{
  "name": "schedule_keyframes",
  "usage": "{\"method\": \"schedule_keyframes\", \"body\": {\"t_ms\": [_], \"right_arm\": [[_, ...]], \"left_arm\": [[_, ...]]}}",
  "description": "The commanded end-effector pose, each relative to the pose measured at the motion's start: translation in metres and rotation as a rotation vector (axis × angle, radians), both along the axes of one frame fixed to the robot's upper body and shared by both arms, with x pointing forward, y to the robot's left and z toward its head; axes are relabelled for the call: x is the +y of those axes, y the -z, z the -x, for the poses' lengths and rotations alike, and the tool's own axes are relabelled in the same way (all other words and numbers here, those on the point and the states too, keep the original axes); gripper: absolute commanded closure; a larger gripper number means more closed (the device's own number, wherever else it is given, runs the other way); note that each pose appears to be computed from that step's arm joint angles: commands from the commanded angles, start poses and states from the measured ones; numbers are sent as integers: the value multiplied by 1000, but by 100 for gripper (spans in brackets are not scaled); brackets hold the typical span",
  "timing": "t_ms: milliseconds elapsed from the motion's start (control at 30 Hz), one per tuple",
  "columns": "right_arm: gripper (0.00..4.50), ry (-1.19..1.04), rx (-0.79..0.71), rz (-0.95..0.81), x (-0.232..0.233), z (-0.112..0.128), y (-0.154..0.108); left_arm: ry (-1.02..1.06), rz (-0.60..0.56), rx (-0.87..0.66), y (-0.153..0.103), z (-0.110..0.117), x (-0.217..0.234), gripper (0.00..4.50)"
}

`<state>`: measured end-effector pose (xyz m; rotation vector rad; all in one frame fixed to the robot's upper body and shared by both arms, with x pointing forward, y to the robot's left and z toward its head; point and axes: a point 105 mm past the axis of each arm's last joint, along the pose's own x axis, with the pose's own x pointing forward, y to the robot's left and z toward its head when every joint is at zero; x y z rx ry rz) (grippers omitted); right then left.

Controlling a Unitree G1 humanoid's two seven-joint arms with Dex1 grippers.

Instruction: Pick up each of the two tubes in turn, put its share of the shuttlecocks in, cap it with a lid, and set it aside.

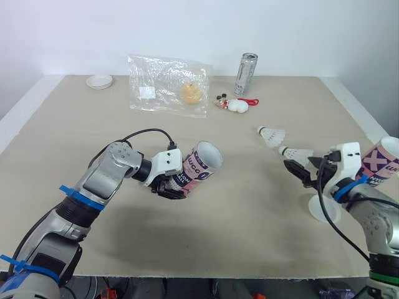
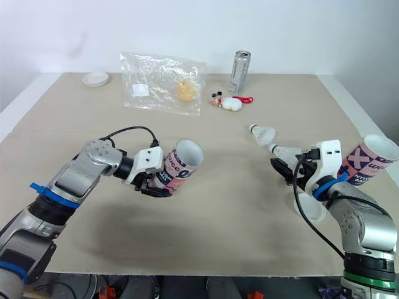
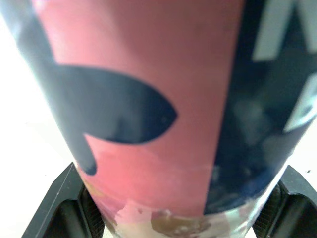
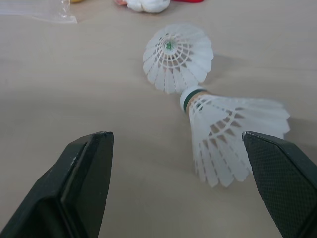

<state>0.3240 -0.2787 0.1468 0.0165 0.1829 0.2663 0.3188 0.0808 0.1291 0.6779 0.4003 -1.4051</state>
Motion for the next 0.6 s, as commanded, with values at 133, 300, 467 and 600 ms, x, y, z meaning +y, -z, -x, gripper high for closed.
{"method": "schedule_keyframes", "body": {"t_ms": [133, 300, 467, 600], "right_arm": [[6, 3, -30, 6, -2, -6, -5], [6, -5, -8, 9, -1, -11, 4], [6, -14, -3, 7, 3, -24, 6], [6, -22, 7, 12, 3, -30, 11]], "left_arm": [[12, -3, 15, 4, 5, -2, 141], [15, 0, 14, 4, 5, -4, 141], [17, 2, 16, 4, 5, -5, 141], [13, 4, 15, 4, 5, -5, 141]]}}
